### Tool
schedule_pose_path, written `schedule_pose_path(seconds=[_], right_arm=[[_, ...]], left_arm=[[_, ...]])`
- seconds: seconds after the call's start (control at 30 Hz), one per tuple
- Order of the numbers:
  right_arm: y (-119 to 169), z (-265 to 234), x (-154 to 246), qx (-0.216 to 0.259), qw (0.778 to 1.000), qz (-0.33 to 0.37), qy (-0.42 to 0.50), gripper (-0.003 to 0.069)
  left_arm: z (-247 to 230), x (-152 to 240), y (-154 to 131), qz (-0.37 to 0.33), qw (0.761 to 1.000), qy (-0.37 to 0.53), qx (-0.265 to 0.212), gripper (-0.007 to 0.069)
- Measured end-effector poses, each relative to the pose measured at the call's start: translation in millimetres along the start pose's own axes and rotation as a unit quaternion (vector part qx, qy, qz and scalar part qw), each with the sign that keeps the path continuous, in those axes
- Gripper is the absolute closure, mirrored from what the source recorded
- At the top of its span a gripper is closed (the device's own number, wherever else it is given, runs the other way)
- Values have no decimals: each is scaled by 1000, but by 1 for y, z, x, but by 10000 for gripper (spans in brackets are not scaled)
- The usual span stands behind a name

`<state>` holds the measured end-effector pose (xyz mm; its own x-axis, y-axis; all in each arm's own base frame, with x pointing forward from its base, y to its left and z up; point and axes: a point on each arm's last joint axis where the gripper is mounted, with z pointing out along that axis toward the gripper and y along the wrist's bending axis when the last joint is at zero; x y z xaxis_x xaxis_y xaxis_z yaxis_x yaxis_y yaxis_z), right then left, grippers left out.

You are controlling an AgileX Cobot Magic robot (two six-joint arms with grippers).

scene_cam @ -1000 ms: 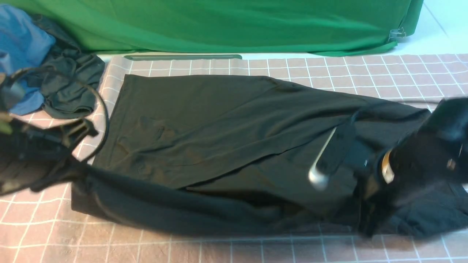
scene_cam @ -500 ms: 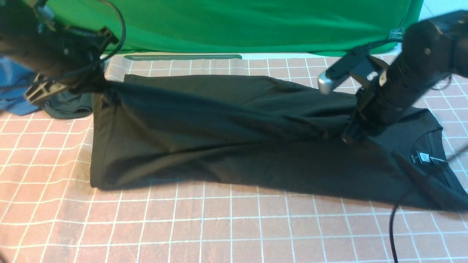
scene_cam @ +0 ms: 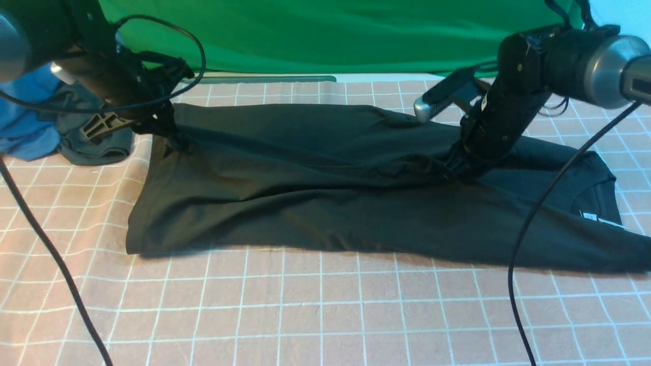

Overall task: Fold a long-sleeved shirt over a pink coffee tablecloth.
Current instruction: 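Fold the black garment in half by bringing its near edge over to the far edge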

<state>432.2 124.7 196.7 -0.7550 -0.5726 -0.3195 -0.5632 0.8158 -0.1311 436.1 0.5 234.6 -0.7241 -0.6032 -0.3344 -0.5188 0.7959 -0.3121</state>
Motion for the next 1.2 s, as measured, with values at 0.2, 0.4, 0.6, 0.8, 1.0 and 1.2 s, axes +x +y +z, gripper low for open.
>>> schedule_pose_path(seconds=[0.2, 0.4, 0.6, 0.8, 1.0, 1.2], right_arm=[[9, -31, -7, -43, 999, 19, -11, 185], [34, -20, -19, -61, 997, -29, -34, 176], [39, 1, -24, -56, 997, -31, -50, 190], [37, 11, -24, -42, 997, -43, -46, 405], [35, 11, -27, -31, 997, -45, -63, 585], [23, -11, -40, -14, 994, -42, -101, 585]], left_arm=[[-1, -1, 1, 5, 1000, 1, -3, 595], [-1, 0, 3, 19, 1000, 8, -8, 595], [-1, -1, 3, 19, 1000, 9, -8, 595], [-1, -1, 3, 19, 1000, 8, -7, 595], [-2, -2, 2, 19, 1000, 3, -5, 595], [-17, -16, -4, 14, 1000, -12, 6, 595]])
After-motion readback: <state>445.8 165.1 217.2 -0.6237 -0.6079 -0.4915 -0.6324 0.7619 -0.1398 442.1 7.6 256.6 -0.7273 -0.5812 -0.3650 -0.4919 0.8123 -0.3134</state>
